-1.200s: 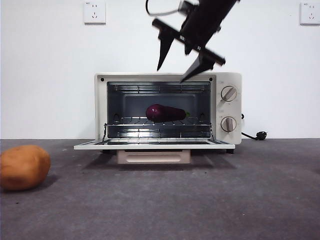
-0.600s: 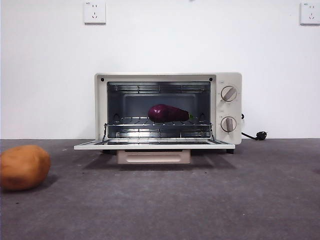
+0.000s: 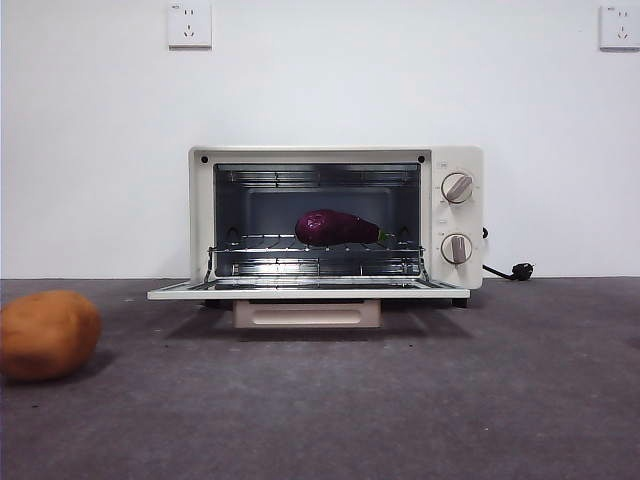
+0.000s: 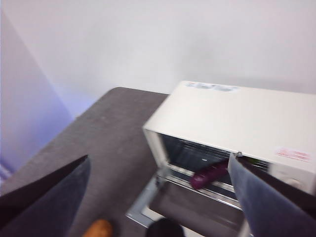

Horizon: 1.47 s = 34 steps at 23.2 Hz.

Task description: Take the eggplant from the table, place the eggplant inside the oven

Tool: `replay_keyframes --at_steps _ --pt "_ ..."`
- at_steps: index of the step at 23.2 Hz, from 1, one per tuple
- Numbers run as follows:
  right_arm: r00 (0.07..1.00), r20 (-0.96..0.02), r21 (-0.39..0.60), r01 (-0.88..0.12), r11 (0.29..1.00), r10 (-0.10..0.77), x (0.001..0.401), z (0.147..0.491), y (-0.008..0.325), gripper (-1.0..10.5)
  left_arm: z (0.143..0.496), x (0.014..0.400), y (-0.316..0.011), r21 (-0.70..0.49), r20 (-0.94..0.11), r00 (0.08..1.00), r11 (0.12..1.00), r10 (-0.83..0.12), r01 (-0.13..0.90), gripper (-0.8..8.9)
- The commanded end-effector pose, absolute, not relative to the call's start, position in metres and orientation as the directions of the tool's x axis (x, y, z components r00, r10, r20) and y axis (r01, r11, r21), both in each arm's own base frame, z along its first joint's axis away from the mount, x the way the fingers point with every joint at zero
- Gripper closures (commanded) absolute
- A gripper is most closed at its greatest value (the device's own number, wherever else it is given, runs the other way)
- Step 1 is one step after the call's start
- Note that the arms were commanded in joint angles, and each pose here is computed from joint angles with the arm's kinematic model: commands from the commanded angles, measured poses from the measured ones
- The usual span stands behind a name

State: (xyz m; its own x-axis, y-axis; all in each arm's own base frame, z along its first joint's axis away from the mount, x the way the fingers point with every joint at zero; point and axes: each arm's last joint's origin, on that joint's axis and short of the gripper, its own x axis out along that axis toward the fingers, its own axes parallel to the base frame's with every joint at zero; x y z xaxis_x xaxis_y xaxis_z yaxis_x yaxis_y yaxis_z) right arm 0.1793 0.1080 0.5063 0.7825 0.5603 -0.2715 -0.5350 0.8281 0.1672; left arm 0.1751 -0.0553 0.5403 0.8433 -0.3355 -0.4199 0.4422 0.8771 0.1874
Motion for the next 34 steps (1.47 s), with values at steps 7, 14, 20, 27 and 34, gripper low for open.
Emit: replay_keyframes --at_steps 7,14,20,27,34 --pt "0.842 -0.333 0.006 -0.448 0.894 0.424 0.143 0.508 0.082 4.7 0.541 0.176 -0.056 0.196 -0.408 0.844 0.870 -0.347 0.452 8.20" --pt "0.849 -0.348 -0.036 -0.436 0.899 0.397 0.133 0.507 0.075 4.8 0.541 0.176 -0.056 0.195 -0.409 0.844 0.870 -0.347 0.452 8.20" --pt "0.859 -0.341 -0.045 -0.420 0.907 0.381 0.132 0.508 0.074 9.2 0.539 0.178 -0.057 0.194 -0.422 0.839 0.869 -0.345 0.455 8.20" --pt "0.858 -0.343 -0.045 -0.421 0.906 0.381 0.131 0.508 0.074 9.6 0.532 0.197 -0.061 0.190 -0.459 0.823 0.869 -0.333 0.457 8.20" --pt "0.851 -0.365 -0.050 -0.422 0.905 0.377 0.129 0.506 0.072 9.6 0.517 0.227 -0.066 0.181 -0.522 0.795 0.871 -0.309 0.457 8.20"
